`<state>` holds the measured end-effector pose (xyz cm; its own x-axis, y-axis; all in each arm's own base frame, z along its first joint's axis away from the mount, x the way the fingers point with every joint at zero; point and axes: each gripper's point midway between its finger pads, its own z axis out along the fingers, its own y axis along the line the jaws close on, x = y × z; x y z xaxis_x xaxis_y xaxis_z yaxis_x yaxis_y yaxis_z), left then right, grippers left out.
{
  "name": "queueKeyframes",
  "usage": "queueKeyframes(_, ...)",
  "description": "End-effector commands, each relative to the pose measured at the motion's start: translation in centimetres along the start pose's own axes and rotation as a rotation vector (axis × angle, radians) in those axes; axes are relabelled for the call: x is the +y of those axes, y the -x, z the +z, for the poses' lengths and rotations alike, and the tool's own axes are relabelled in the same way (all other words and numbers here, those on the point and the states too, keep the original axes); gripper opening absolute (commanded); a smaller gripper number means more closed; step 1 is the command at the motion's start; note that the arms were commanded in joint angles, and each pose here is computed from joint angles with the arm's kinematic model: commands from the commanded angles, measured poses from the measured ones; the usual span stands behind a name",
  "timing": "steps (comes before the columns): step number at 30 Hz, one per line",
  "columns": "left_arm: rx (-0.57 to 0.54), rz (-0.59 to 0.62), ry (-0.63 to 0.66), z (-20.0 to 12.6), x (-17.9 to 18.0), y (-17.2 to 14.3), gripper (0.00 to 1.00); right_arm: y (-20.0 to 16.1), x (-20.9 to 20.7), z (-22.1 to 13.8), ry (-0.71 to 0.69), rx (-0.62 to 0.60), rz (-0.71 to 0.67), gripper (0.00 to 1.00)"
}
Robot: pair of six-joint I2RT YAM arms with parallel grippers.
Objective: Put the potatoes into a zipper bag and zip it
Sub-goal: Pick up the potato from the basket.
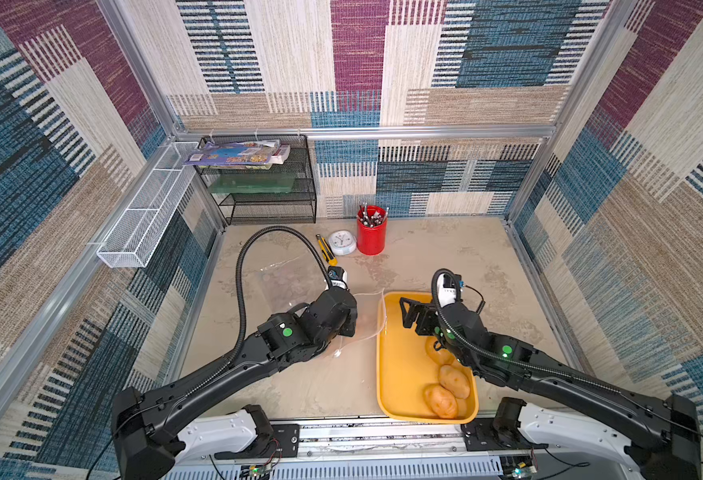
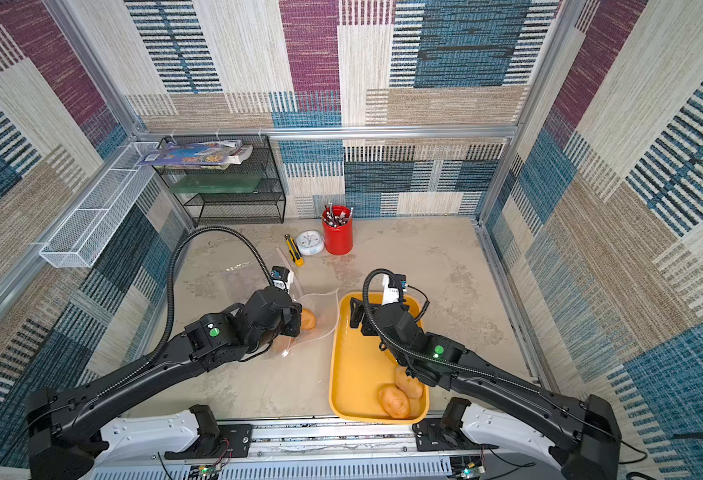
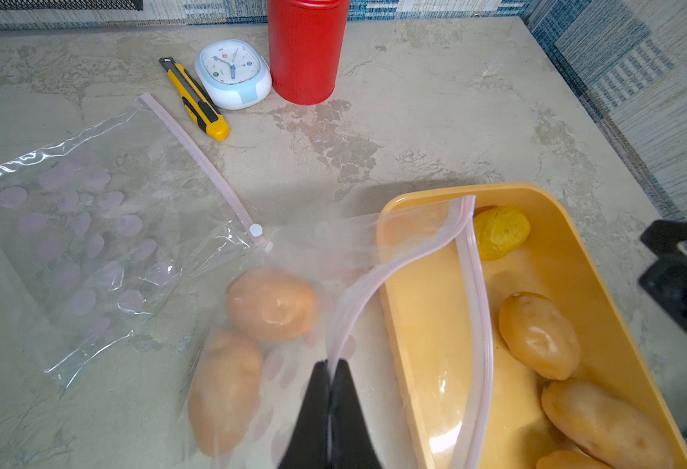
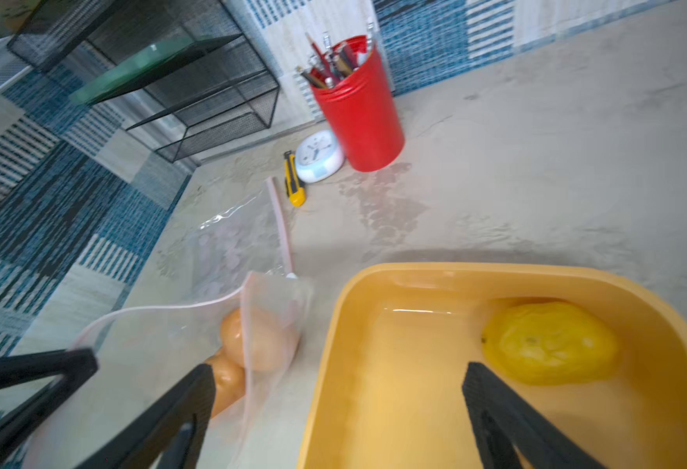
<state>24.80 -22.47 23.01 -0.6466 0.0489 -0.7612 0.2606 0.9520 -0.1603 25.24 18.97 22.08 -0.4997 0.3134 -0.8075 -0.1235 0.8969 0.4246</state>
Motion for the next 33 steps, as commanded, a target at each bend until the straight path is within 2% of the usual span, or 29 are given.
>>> queueKeyframes(1, -0.022, -0.014, 0.010, 0.0, 0.2, 0.5, 0.00, -0.4, -4.3, 0.0, -0.104, -0.021, 0.042, 0.96)
queueKeyframes(4, -0.023, -0.015, 0.011, 0.0, 0.2, 0.5, 0.00, -1.2, -6.9, 0.3, -0.115, -0.006, 0.104, 0.96)
queueKeyframes(12, -0.023, -0.014, 0.008, -0.1, 0.2, 0.5, 0.00, -3.7, -10.9, 2.2, -0.157, 0.057, 0.168, 0.96)
queueKeyframes(27, -0.022, -0.013, 0.011, -0.1, 0.3, 0.4, 0.00, -8.0, -13.0, 6.6, -0.275, 0.274, 0.175, 0.96)
queueKeyframes(33, -0.024, -0.014, 0.010, -0.2, 0.3, 0.5, 0.00, -9.2, -14.1, 8.0, -0.345, 0.323, 0.155, 0.96)
